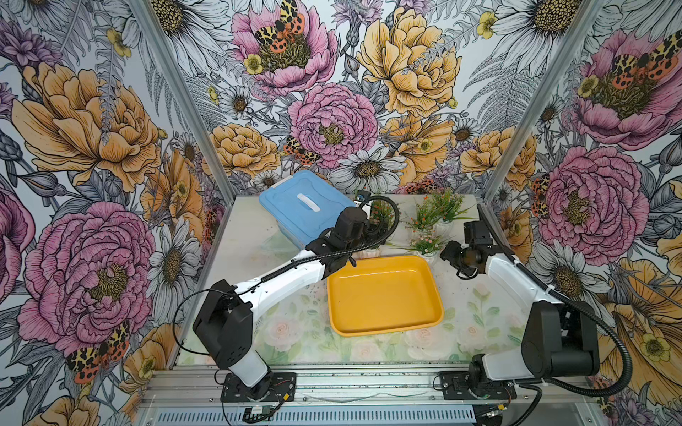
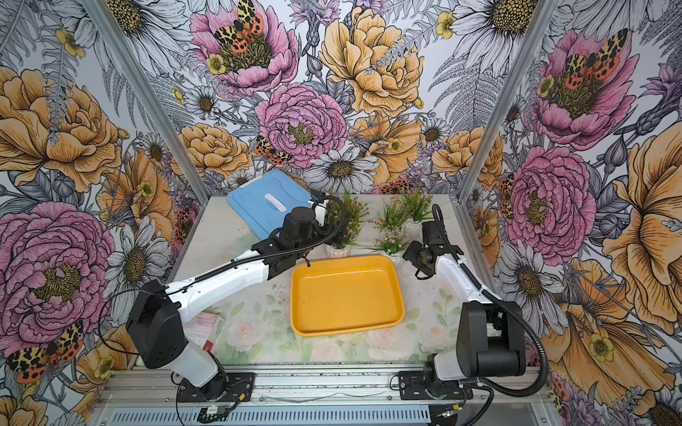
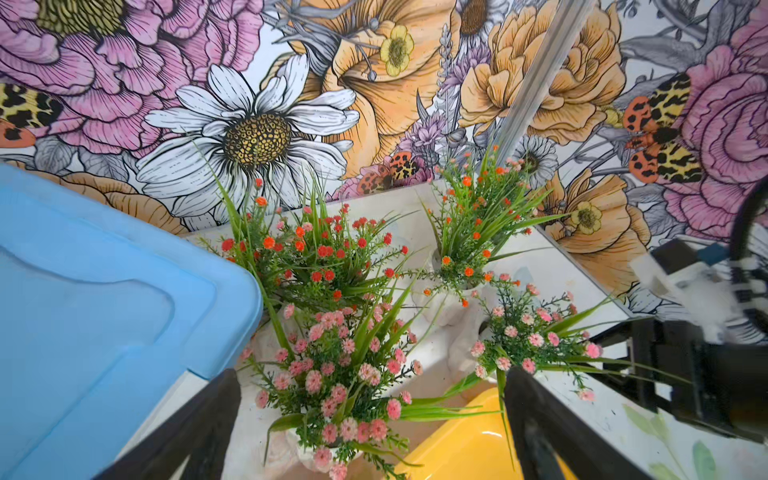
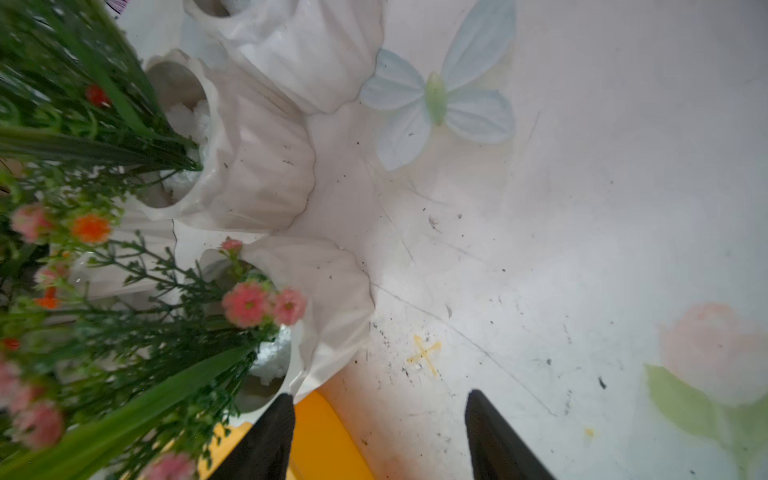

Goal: Put the potted gypsophila into the storage box
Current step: Pick up the baby's breath potted plant from the center of the board.

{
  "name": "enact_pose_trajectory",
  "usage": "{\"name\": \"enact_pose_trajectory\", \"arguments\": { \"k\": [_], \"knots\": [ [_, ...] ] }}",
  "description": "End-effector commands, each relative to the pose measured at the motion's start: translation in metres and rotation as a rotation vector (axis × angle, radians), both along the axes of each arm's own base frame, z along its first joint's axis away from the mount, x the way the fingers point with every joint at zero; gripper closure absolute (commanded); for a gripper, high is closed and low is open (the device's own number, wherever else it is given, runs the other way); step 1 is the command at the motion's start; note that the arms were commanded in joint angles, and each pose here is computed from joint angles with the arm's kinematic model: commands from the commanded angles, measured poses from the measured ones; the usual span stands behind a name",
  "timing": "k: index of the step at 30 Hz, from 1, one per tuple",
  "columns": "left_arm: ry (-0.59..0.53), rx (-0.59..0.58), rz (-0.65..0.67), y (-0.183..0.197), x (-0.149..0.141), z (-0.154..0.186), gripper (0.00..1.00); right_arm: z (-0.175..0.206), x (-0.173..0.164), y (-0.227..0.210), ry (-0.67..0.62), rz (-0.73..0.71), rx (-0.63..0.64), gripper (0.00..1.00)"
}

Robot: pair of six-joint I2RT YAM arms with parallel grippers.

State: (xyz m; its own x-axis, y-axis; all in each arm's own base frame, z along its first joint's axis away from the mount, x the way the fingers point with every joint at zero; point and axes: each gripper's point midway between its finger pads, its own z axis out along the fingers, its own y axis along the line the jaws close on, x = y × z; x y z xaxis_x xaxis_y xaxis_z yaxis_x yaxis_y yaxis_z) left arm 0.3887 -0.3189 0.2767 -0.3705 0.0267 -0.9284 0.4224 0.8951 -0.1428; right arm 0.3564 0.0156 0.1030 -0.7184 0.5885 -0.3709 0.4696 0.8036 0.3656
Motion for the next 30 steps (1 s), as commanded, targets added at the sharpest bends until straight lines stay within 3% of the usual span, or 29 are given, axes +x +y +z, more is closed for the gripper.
{"name": "enact_pose_trajectory", "arguments": {
  "k": [1, 9, 18, 21, 23, 30],
  "knots": [
    [-0.026, -0.026, 0.043, 0.010, -0.004, 0.012, 0.01, 0.006, 0.010, 0.006, -0.037, 0.002, 0.010, 0.36],
    [0.006, -0.010, 0.036, 0.012, -0.009, -0.002, 0.01, 0.003, 0.024, 0.021, -0.044, 0.039, 0.022, 0.38],
    [0.046, 0.048, -0.236, -0.041, -0.033, -0.010, 0.01, -0.008, 0.029, 0.025, -0.013, 0.030, 0.009, 0.50],
    [0.147, 0.016, -0.420, -0.066, -0.048, -0.016, 0.01, -0.010, 0.029, 0.024, -0.004, 0.015, 0.015, 0.55],
    [0.218, 0.056, -0.501, -0.078, -0.055, -0.024, 0.01, -0.012, 0.029, 0.024, 0.002, 0.008, 0.015, 0.59],
    [0.252, 0.156, -0.572, -0.100, -0.066, -0.046, 0.01, -0.018, 0.033, 0.026, 0.018, 0.005, 0.008, 0.69]
  ]
}}
